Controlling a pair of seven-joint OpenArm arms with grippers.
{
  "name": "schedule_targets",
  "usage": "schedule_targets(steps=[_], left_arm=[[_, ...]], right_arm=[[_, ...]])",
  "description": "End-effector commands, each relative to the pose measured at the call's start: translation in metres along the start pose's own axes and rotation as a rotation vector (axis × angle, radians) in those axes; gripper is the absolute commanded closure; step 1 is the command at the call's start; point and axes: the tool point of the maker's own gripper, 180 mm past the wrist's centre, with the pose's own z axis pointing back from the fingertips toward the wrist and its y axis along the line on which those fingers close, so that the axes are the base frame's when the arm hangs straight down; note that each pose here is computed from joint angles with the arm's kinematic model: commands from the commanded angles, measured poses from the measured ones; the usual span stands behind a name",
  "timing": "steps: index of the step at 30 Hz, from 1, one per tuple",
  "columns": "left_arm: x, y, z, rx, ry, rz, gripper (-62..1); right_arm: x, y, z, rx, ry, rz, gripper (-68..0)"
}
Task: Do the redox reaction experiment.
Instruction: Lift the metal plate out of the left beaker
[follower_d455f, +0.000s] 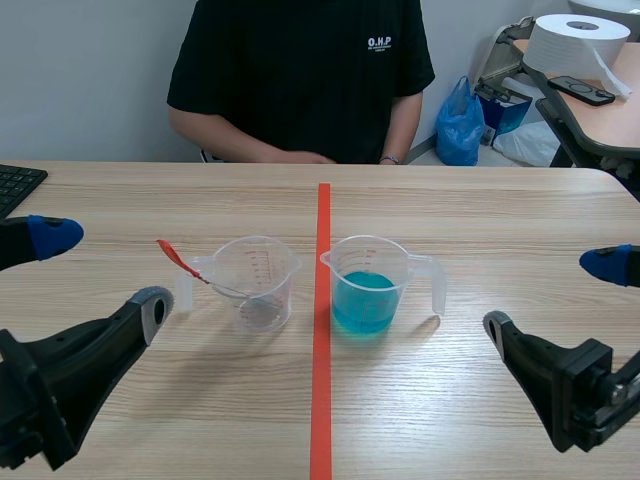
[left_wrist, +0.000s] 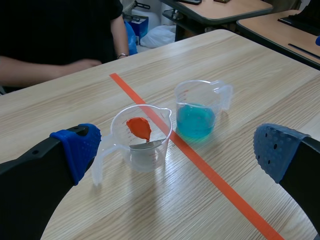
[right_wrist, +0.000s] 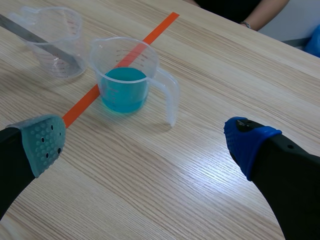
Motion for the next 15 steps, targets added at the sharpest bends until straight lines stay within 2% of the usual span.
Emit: schedule_targets(steps=[1, 15], left_arm=[[0.0077, -0.0019, -0.0008, -0.004, -0.022, 0.002, -62.3], [0.0061, -0.0006, -0.0009, 0.0, -0.016, -0.003, -62.3]], right_arm=[[0.0105, -0.0008, 0.0002, 0.0, -0.032, 0.013, -67.9], [0.0063, -0.0005, 0.0, -0.002, -0.012, 0.008, -67.9]])
